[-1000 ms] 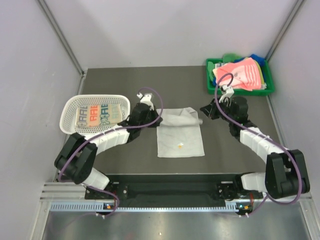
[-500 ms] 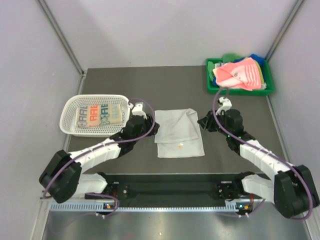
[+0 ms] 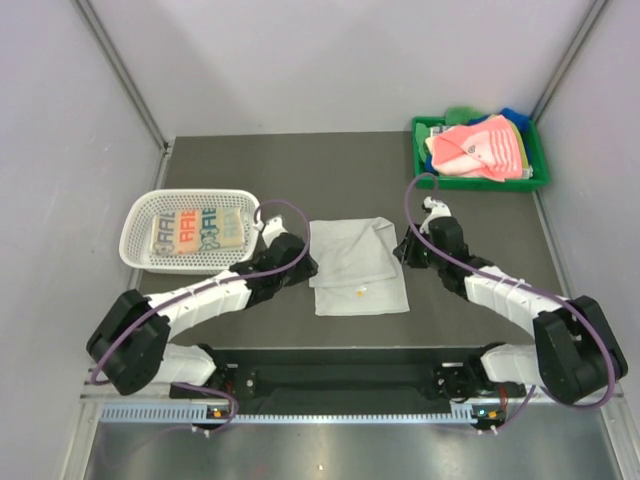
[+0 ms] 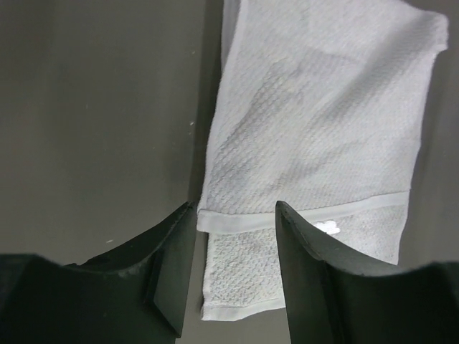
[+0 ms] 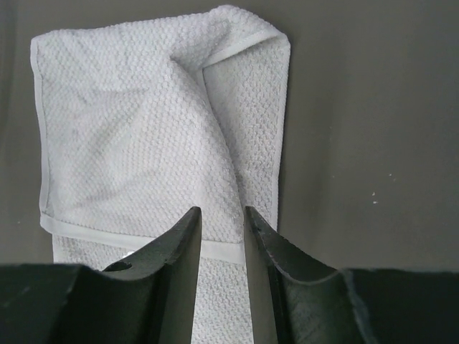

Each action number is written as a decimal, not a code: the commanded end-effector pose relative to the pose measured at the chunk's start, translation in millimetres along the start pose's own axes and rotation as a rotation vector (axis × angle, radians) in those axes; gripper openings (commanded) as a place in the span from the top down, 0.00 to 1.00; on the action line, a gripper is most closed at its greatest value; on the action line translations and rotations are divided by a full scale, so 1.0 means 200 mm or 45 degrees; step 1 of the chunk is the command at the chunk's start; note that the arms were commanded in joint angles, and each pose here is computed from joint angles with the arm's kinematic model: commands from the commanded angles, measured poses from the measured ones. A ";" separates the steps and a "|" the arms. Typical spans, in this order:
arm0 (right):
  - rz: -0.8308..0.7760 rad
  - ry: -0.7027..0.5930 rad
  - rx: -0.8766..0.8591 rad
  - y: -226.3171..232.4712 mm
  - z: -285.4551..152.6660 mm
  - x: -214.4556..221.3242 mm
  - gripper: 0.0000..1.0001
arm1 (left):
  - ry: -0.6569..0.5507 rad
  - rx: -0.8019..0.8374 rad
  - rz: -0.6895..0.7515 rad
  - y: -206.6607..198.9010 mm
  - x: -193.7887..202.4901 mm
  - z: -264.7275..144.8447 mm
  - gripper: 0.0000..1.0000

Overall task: Fold and stack the towels
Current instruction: Fold the towel

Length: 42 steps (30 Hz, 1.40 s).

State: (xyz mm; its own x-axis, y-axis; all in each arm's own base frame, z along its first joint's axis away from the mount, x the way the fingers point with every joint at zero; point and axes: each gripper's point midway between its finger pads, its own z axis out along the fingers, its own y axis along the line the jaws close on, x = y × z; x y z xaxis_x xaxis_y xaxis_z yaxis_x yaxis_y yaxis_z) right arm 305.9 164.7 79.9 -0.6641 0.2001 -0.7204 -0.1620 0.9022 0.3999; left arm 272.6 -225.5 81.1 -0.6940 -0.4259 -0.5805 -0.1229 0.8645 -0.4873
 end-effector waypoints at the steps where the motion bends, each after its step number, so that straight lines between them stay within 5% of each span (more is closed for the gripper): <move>1: -0.008 -0.004 0.006 0.01 0.01 0.03 0.69 | 0.005 -0.063 -0.093 0.05 0.04 0.02 0.47; 20: -0.072 0.084 0.104 -0.02 0.05 0.18 0.69 | 0.116 -0.078 -0.094 0.10 0.22 0.18 0.48; 32: -0.083 0.108 0.133 -0.03 0.04 0.23 0.69 | 0.149 -0.078 -0.091 0.12 0.25 0.18 0.84; 42: -0.110 0.111 0.151 -0.03 0.07 0.22 0.67 | 0.147 -0.063 -0.081 0.10 0.24 0.17 0.99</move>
State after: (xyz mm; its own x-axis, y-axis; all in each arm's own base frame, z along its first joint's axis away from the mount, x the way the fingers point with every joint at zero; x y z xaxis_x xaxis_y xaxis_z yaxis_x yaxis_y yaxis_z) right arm 281.3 167.4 31.5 -0.7350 0.0977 -0.6710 -0.1229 0.9540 0.2735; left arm 264.8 -237.6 23.8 -0.7515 -0.4614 -0.4715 -0.2098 0.8448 -0.4922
